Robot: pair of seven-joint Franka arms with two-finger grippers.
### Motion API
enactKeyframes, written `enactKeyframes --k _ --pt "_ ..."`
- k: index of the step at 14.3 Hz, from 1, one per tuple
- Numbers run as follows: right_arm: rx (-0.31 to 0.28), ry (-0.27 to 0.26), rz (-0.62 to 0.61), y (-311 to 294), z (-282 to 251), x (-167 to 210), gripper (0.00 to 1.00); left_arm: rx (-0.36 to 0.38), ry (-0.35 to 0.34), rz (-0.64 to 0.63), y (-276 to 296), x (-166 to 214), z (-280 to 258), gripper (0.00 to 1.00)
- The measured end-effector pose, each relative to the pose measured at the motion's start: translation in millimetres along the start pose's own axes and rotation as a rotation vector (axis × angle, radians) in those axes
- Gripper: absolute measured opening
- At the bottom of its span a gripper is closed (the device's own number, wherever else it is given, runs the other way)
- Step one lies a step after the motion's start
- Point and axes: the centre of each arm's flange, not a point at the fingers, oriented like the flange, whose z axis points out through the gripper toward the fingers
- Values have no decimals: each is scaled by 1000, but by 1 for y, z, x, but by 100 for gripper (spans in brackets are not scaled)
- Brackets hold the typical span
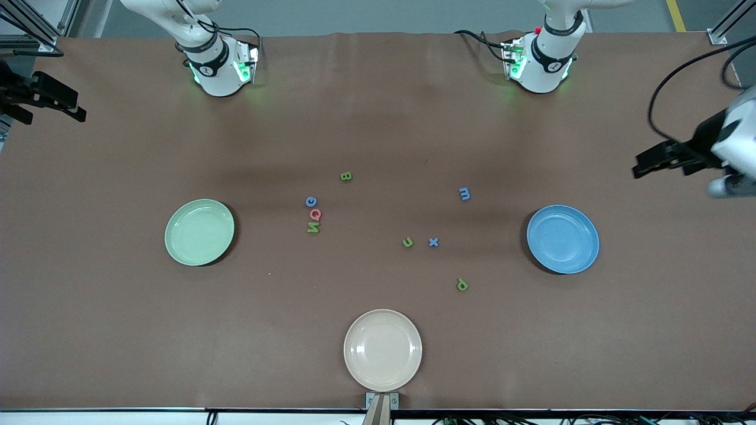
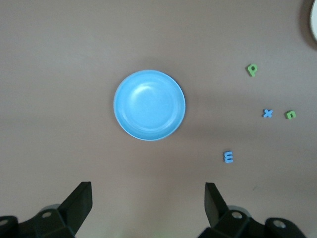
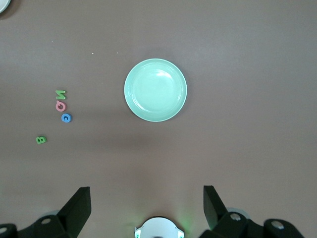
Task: Sort upper and lower case letters into plates
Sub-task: 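Reach the left gripper to the p while the right gripper reaches the B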
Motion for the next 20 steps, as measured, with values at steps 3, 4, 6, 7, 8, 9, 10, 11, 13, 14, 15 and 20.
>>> enactKeyframes --k 3,4,6,7,8,9,10,11,13,14,15,20 --pt "0 3 0 0 -1 0 100 16 -43 -40 47 24 53 100" --pt "0 8 0 0 -3 -1 100 19 -44 -65 60 32 69 100" --pt "-2 23 0 0 -10 -2 100 23 -34 -142 88 46 103 100" --pt "-2 27 2 1 -12 -2 100 23 -27 -187 101 53 121 100" --pt "-2 25 4 2 -11 -1 100 22 -18 -233 113 59 137 100" --pt "-1 13 6 3 -6 2 100 21 -10 -280 123 64 151 100" --pt "0 -7 7 4 4 10 100 19 -3 -327 132 67 164 100" --pt "0 -21 8 5 16 20 100 12 13 -388 142 71 176 100" --pt "-1 -49 11 7 44 45 100 -16 55 -536 162 80 201 100" --pt "0 -79 12 8 62 56 100 -26 65 -612 174 83 217 100" --pt "1 -111 12 9 81 68 100 -33 71 -682 187 84 236 100" --pt "35 -165 18 -20 117 88 100 -37 72 -809 216 95 327 100"
